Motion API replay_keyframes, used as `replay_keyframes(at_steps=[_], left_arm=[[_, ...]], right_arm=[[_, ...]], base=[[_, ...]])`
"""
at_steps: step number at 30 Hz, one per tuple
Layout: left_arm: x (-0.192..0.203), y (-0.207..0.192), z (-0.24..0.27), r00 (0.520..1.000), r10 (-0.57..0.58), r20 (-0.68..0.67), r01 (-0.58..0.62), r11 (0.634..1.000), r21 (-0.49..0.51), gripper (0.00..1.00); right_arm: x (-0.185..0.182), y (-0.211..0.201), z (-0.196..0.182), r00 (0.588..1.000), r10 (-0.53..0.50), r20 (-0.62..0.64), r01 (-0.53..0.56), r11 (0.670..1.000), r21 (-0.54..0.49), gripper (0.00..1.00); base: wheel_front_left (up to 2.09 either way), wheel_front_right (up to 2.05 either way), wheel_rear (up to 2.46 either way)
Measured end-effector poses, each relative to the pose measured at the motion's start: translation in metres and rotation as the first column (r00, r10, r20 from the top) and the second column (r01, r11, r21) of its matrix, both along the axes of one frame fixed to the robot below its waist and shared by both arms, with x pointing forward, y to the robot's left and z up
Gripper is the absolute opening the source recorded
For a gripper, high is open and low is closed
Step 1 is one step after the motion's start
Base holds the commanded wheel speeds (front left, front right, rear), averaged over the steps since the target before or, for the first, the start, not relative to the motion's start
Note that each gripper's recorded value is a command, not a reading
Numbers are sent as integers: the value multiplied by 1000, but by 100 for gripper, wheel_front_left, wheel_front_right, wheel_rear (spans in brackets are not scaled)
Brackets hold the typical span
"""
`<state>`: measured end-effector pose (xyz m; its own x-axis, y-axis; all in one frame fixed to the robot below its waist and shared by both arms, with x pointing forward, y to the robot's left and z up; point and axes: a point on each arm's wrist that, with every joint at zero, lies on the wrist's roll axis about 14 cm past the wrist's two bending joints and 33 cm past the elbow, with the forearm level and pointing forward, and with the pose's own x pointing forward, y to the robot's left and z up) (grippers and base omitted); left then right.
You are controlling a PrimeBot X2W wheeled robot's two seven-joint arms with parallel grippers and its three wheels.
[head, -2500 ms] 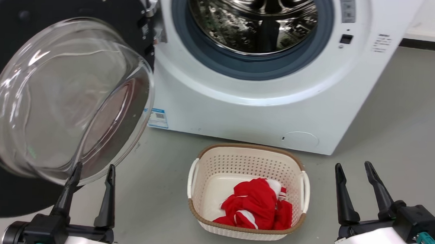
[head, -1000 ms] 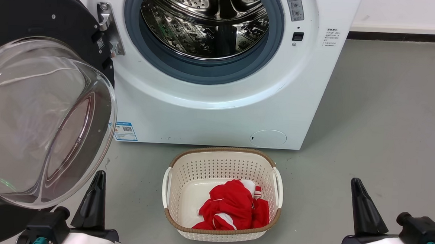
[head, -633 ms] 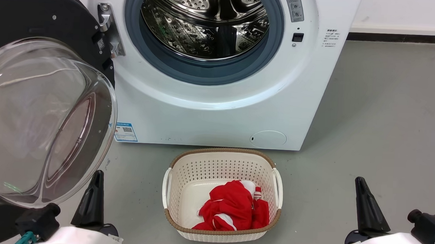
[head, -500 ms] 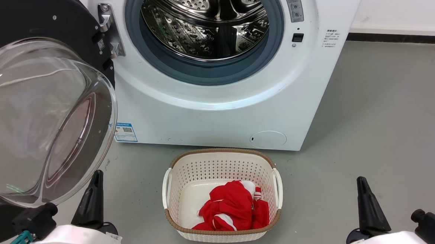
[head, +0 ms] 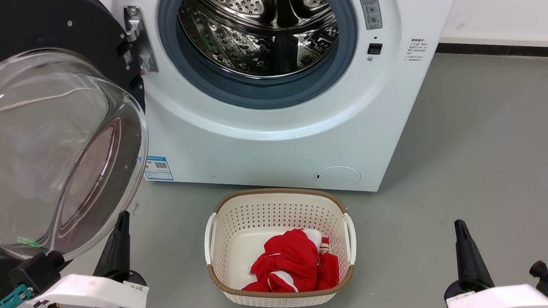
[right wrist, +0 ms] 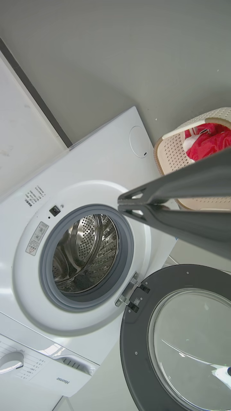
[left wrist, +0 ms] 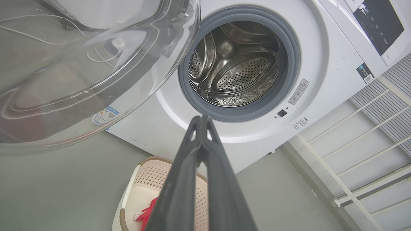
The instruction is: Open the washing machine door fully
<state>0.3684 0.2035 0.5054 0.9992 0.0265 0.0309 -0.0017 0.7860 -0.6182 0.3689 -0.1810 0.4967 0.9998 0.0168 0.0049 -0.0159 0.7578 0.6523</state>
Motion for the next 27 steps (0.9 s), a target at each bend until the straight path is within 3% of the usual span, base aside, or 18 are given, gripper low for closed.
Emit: replay_keyframes(at_steps=[13, 27], left_arm=[[4, 1, -3, 1000, 2, -18, -6, 984, -178, 0], [7, 1, -6, 999, -3, -34, -9, 939, -344, 0]], right_arm=[[5, -5, 0, 1000, -11, -19, 14, 986, 169, 0], [8, -9, 0, 999, -18, -31, 27, 946, 323, 0]], base=[[0, 0, 0], [0, 0, 0]])
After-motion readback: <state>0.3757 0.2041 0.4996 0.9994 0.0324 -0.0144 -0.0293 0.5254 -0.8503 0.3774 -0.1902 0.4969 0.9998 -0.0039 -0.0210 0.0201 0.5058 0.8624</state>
